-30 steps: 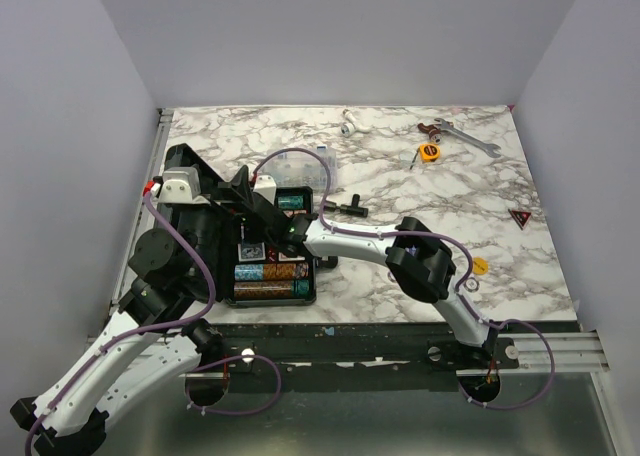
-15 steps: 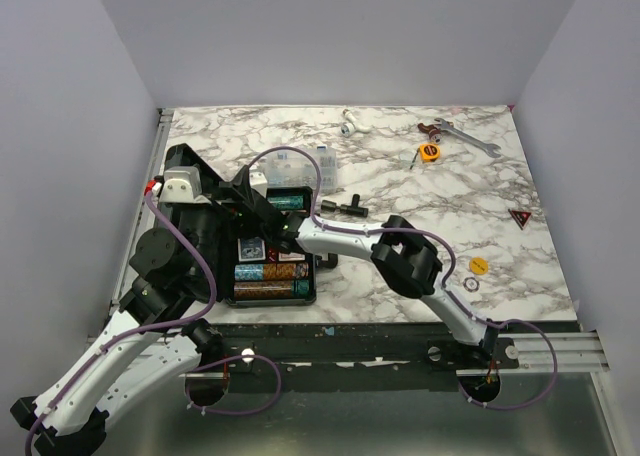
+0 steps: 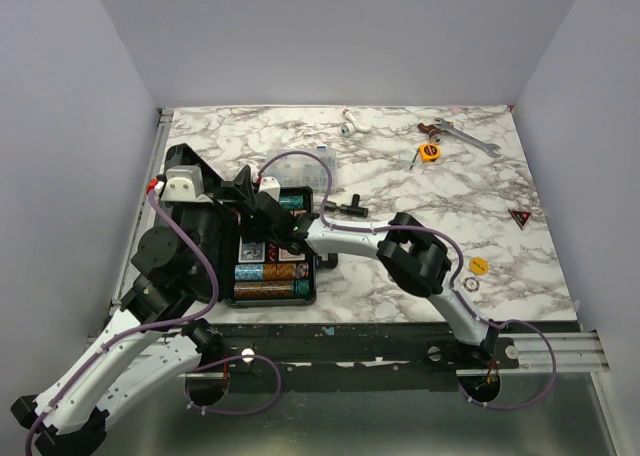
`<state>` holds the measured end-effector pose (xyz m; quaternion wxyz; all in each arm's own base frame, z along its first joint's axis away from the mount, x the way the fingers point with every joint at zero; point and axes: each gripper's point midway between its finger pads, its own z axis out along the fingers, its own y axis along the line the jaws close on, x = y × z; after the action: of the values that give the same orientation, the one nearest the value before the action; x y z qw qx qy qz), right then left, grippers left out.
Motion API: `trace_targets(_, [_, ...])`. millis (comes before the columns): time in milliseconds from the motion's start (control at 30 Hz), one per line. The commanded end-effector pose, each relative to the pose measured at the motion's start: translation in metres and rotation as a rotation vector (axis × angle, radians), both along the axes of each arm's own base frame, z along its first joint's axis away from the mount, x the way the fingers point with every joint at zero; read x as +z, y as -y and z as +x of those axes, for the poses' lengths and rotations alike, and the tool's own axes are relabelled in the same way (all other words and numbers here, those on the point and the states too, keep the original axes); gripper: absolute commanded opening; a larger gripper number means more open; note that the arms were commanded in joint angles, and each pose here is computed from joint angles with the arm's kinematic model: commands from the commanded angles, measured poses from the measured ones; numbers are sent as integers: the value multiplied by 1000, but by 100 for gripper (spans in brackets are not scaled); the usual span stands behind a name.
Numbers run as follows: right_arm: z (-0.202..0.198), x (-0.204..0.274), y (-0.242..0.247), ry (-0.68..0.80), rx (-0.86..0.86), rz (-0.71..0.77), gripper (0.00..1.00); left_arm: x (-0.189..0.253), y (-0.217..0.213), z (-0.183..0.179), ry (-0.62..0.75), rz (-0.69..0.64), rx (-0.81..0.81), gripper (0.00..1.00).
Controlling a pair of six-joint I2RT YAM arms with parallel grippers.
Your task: Pack up texas hold em set
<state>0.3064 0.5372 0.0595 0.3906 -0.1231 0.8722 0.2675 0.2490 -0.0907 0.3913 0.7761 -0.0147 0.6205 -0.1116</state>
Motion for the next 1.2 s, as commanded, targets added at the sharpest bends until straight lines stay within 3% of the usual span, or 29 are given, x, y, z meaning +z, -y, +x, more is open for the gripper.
trace_targets(0, [-8, 6, 7, -3, 41, -38, 62, -3, 8, 1, -8, 3, -31, 98])
trace_targets(233, [-9, 50, 0, 59, 118, -12, 71, -7, 10, 5, -22, 20, -24, 99])
trace_targets(500, [-59, 9, 1, -162, 226, 68, 66, -9, 12, 6, -26, 22, -30, 98])
trace_targets(633, [-63, -9, 7, -187, 220, 47, 63, -10, 13, 6, -30, 24, -32, 99])
trace_targets(967, [-32, 84, 20, 30, 150, 84, 63, -13, 15, 8, -39, 29, -36, 98])
trace_targets(1167, [-8, 97, 82, 99, -58, 64, 65, -11, 16, 7, -37, 23, -44, 99])
